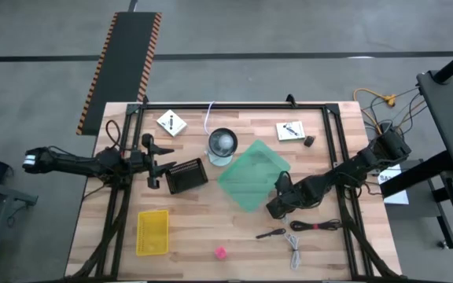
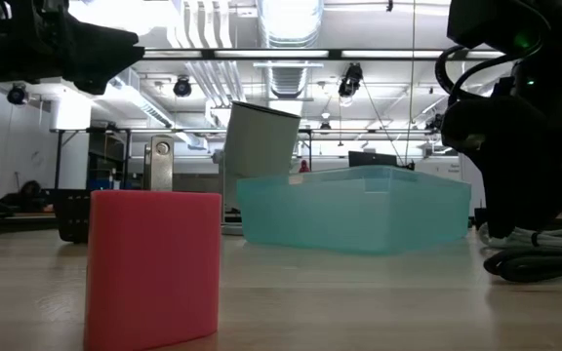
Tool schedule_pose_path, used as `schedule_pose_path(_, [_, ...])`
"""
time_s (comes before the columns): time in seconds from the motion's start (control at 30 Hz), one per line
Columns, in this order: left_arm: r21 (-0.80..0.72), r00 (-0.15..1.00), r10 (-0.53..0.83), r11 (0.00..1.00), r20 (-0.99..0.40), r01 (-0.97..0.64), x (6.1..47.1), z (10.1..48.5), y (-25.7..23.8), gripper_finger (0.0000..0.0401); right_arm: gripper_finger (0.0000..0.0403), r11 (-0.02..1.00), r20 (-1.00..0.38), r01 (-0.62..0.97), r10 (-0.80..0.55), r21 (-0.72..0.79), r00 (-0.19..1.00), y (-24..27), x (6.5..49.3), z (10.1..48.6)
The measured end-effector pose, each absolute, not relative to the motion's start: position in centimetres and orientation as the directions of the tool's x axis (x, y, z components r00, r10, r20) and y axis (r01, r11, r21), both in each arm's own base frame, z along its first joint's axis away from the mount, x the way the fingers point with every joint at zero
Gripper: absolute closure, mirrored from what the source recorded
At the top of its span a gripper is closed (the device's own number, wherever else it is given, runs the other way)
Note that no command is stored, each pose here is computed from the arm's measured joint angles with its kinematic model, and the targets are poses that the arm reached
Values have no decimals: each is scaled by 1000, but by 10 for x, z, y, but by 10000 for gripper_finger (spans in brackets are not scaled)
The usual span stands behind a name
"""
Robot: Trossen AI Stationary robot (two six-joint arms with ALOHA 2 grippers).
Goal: Pick and place items into bin
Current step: Put the top white charger cable into the green bin
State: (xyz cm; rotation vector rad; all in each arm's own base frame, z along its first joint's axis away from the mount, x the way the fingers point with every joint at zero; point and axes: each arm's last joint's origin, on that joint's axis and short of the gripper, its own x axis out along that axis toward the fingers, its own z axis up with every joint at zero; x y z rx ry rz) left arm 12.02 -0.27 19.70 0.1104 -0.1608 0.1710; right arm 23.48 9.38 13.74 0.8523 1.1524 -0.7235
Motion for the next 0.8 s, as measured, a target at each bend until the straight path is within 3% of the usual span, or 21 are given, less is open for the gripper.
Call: schedule_pose_path(0.8, [95, 972, 160, 979, 170, -178, 120, 197, -3, 218, 204, 520, -971, 832, -27, 190, 239, 94, 234, 136])
